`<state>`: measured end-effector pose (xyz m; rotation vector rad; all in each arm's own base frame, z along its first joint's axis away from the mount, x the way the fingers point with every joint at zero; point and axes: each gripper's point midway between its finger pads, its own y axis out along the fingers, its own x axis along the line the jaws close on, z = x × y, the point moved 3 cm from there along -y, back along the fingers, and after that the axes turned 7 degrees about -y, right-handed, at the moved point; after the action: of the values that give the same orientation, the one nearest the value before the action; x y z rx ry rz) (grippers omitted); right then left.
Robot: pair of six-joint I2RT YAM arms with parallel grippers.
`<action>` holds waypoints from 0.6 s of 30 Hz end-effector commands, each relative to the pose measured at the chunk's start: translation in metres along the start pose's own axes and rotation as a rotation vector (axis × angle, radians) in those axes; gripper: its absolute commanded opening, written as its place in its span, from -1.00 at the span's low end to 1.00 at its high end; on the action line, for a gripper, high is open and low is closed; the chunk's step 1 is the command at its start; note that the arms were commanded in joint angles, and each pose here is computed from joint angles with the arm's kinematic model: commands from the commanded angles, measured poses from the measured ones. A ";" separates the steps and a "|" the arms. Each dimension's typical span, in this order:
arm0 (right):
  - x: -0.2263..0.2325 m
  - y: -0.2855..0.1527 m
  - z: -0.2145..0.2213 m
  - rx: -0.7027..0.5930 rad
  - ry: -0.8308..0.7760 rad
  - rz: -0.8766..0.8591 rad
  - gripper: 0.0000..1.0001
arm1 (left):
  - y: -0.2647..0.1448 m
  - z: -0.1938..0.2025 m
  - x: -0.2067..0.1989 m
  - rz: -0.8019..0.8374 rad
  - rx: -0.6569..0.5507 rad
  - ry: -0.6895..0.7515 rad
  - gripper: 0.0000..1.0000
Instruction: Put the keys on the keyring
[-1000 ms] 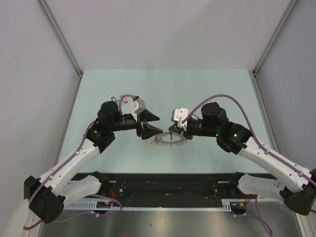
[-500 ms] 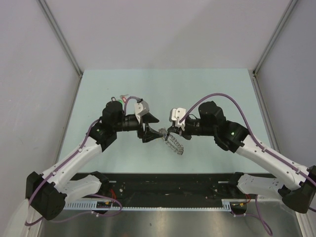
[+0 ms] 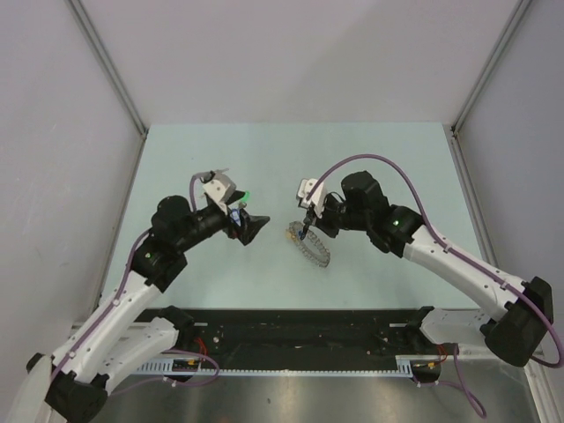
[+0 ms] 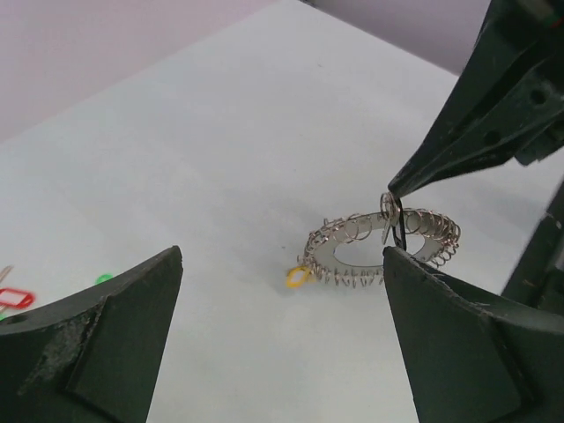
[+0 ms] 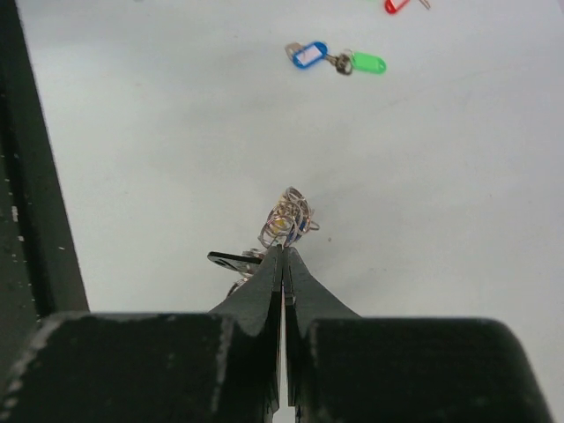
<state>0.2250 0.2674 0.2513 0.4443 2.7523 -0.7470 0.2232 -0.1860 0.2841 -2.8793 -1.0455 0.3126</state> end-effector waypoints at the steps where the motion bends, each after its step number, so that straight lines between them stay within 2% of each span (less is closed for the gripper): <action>1: -0.034 0.004 -0.019 -0.043 -0.019 0.131 -1.00 | -0.031 -0.006 0.028 -0.279 -0.090 -0.094 1.00; 7: -0.050 0.018 -0.006 0.018 -0.017 0.220 -1.00 | -0.054 0.018 0.041 -0.403 -0.080 -0.099 1.00; 10: -0.043 0.035 0.004 0.065 -0.013 0.210 -1.00 | -0.062 0.024 0.049 -0.473 -0.091 -0.102 1.00; 18: 0.012 0.081 0.027 0.181 0.037 0.084 -1.00 | -0.081 0.012 0.061 -0.588 -0.160 -0.072 0.99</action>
<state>0.2529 0.2995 0.1845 0.5870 2.6668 -1.0126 0.2139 -0.1019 0.2609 -2.5772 -1.7670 0.3469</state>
